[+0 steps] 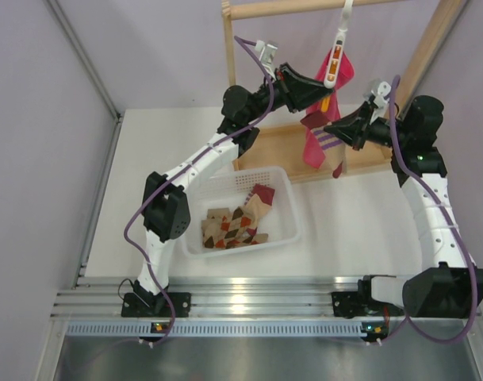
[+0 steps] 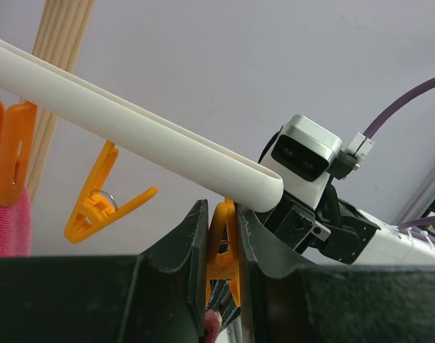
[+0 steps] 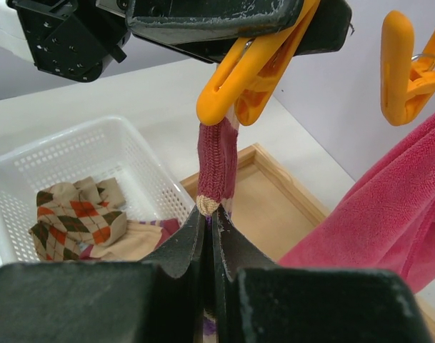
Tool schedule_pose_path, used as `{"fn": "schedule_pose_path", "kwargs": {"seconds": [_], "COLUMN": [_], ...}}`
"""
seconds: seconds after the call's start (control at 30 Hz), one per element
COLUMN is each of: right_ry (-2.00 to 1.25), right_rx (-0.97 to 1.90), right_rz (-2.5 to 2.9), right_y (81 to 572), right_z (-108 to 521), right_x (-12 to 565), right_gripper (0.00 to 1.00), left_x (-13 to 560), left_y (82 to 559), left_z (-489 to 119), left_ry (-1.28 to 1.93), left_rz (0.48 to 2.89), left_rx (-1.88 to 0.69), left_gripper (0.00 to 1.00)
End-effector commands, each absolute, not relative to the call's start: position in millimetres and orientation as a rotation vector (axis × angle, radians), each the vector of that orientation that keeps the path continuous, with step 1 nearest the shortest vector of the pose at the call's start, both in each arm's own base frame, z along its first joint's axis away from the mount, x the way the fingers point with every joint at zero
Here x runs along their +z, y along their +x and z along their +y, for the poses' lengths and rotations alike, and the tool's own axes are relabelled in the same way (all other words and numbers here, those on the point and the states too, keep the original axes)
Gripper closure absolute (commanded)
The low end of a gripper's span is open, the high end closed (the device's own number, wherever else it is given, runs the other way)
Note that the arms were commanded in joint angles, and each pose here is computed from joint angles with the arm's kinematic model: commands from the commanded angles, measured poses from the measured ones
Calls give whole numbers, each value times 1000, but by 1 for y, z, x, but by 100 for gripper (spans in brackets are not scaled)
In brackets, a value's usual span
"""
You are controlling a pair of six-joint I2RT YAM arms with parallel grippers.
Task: Clip the socks to the hanger
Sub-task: Clamp the sock onto the hanger.
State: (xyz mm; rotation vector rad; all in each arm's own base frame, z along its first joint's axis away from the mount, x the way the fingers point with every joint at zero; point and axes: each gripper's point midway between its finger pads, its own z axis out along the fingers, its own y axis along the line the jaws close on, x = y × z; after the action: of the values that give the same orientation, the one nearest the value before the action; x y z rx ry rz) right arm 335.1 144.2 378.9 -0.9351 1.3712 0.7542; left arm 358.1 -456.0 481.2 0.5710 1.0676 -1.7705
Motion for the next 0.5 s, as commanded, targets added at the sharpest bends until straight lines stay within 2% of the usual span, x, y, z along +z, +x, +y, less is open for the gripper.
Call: {"fn": "schedule_pose_path", "kwargs": {"seconds": [0.0, 0.47], "right_ry": [-995, -983], "right_rx": [725, 721], "right_rz": [1280, 1272], "right_y": [326, 332], "right_z": [144, 137], "right_x": [405, 417], "right_gripper": [100, 100], "left_x": [481, 470], "left_y": [334, 338], "left_z": [-456, -461], "left_ry": [701, 698], "left_rz": [1014, 1046], "left_rx": [-1801, -1806], "left_gripper": [100, 100]}}
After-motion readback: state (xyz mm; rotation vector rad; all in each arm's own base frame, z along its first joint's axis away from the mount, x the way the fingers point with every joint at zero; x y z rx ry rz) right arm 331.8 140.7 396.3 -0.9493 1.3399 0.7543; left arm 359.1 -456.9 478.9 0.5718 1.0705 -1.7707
